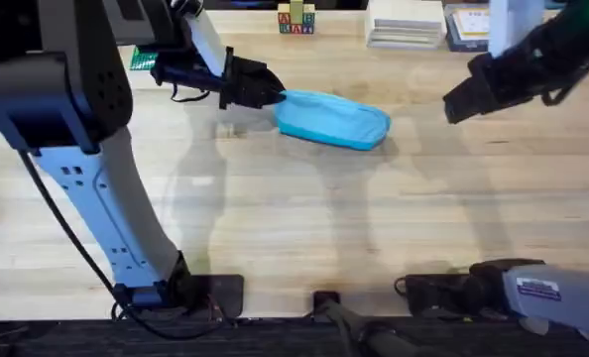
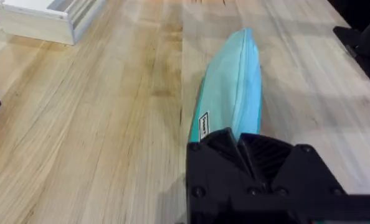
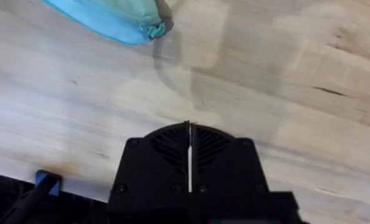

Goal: Unzip the bag, pick up the pens from the table one at a time and place them inside, then zip the bag closed.

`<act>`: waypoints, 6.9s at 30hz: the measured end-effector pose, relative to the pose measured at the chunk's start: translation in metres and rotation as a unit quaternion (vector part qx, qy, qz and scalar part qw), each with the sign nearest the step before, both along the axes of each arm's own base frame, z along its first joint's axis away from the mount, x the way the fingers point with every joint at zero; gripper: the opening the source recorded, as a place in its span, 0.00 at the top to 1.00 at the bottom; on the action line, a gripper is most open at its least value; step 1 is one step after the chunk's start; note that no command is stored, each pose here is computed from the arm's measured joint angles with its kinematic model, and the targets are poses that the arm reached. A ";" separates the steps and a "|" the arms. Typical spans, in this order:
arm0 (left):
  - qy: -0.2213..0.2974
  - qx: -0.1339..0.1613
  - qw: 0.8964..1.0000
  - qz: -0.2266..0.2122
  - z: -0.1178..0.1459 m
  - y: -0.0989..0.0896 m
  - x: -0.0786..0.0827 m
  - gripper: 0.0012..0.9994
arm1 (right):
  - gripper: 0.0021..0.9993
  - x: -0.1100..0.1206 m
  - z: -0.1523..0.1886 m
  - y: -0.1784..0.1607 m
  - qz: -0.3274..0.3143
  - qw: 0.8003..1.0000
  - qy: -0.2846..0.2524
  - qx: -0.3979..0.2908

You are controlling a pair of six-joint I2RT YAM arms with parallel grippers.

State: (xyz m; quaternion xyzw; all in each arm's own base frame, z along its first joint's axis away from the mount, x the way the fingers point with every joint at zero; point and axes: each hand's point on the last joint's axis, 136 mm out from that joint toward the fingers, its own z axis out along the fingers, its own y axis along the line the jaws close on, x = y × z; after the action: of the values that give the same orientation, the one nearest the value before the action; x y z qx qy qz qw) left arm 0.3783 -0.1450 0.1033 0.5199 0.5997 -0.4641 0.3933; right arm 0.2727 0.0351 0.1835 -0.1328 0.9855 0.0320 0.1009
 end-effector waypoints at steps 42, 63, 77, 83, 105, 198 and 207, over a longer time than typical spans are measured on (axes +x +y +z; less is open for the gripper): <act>0.000 0.001 1.000 0.000 0.000 0.000 0.000 0.96 | 0.97 -0.057 0.077 0.055 0.013 0.948 -0.276 0.157; -0.001 0.001 1.000 -0.001 0.000 0.000 0.000 0.89 | 0.00 -0.056 0.065 0.063 0.019 0.951 -0.255 0.172; -0.016 0.002 1.000 0.013 -0.001 0.010 0.007 0.00 | 0.00 -0.056 0.065 0.063 0.019 0.951 -0.255 0.172; -0.030 0.001 1.000 0.005 0.000 0.010 0.004 0.00 | 0.00 -0.056 0.065 0.063 0.019 0.951 -0.255 0.172; -0.155 0.150 0.976 -0.014 0.107 0.025 -0.047 0.00 | 0.00 -0.056 0.065 0.063 0.019 0.951 -0.255 0.172; 0.214 0.281 0.822 0.447 0.070 0.017 -0.156 0.00 | 0.00 -0.105 0.034 0.063 0.095 0.939 -0.286 0.164; 0.242 0.284 0.808 0.455 0.044 0.018 -0.162 0.00 | 0.00 -0.105 0.034 0.065 0.079 0.940 -0.281 0.178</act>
State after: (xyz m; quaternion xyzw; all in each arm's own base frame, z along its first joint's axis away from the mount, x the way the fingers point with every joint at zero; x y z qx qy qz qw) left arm 0.2160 -0.1265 0.1471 0.1464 0.9486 -0.1515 0.2361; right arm 0.1678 0.0997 0.2180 -0.1941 0.8814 0.1763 0.3928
